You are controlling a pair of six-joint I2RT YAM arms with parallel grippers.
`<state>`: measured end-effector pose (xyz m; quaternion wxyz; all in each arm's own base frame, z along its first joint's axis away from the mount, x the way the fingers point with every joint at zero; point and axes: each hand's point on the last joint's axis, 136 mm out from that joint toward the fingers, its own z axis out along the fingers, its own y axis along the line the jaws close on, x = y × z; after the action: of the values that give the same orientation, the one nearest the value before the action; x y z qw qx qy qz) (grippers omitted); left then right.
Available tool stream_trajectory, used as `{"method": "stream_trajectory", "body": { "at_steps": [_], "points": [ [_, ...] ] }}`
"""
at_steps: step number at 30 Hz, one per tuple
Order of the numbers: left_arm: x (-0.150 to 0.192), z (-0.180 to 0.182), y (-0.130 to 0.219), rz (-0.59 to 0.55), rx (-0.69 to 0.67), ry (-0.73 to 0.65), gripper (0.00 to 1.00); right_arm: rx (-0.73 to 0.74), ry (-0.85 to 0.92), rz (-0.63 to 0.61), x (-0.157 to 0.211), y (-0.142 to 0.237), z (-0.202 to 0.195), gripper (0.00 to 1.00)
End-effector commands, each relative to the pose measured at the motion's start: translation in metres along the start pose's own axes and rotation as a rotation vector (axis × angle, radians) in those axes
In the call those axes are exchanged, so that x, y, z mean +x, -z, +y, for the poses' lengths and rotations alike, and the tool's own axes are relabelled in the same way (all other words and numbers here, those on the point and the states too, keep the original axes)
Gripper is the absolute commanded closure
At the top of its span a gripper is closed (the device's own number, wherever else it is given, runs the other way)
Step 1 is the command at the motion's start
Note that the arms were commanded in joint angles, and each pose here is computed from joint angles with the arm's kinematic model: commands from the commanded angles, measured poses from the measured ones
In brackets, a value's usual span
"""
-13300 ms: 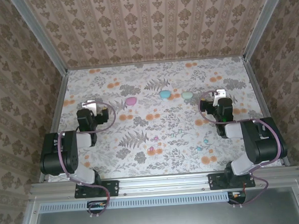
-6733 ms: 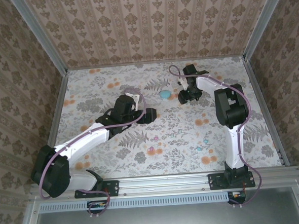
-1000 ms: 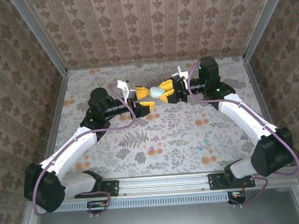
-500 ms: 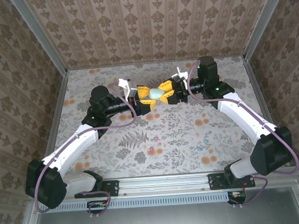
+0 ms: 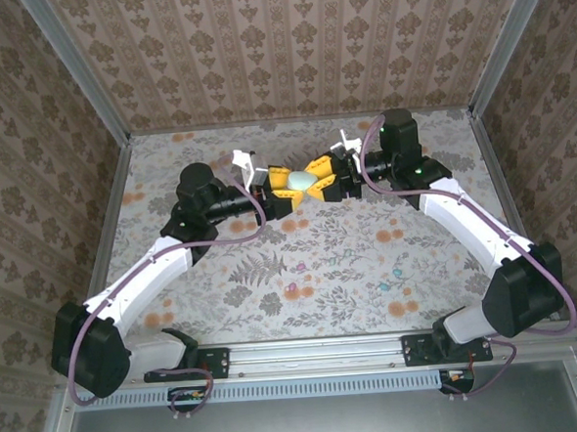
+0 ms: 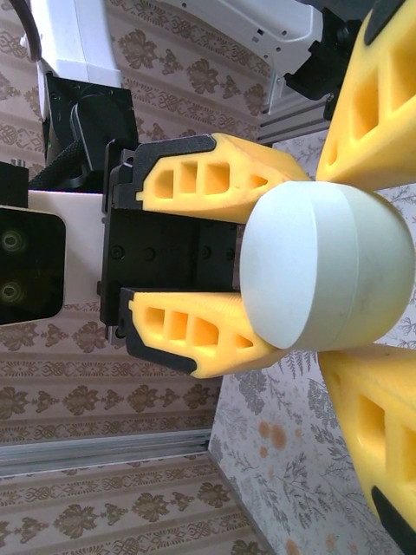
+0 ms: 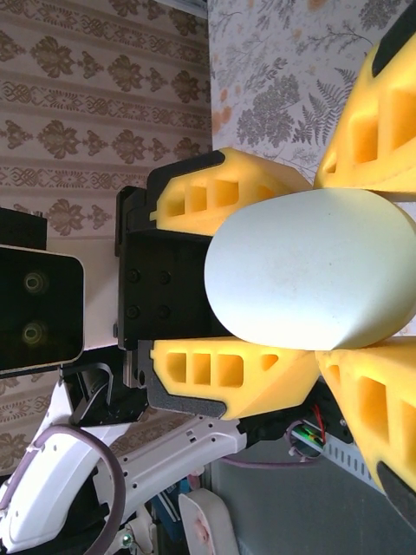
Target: Insert the wireless bluetooth earbuds into the charging case
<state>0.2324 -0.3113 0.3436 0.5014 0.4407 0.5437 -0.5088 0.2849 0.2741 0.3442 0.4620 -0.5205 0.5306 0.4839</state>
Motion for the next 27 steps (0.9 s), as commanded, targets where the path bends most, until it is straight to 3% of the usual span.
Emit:
{"method": "stream_trajectory", "body": {
  "at_steps": [1, 12, 20, 27],
  "points": [
    [-0.0206, -0.0093, -0.0008, -0.030, 0.033, -0.050, 0.52, -0.019, 0.034, -0.009, -0.0083, -0.0019, 0.0022, 0.66],
    [-0.0211, -0.0080, -0.0026, -0.032, 0.019, -0.056, 0.50, 0.005, 0.041, -0.003, -0.0075, -0.0024, -0.0011, 0.65],
    [-0.0155, -0.0090, -0.0038, -0.011, 0.028, -0.045, 0.59, 0.001, 0.049, -0.009, -0.0103, -0.0019, 0.0006, 0.65],
    [-0.0139, -0.0123, -0.0030, 0.001, 0.042, -0.058, 0.54, -0.005, 0.045, -0.017, -0.0132, -0.0018, 0.0020, 0.65]
  ]
}}
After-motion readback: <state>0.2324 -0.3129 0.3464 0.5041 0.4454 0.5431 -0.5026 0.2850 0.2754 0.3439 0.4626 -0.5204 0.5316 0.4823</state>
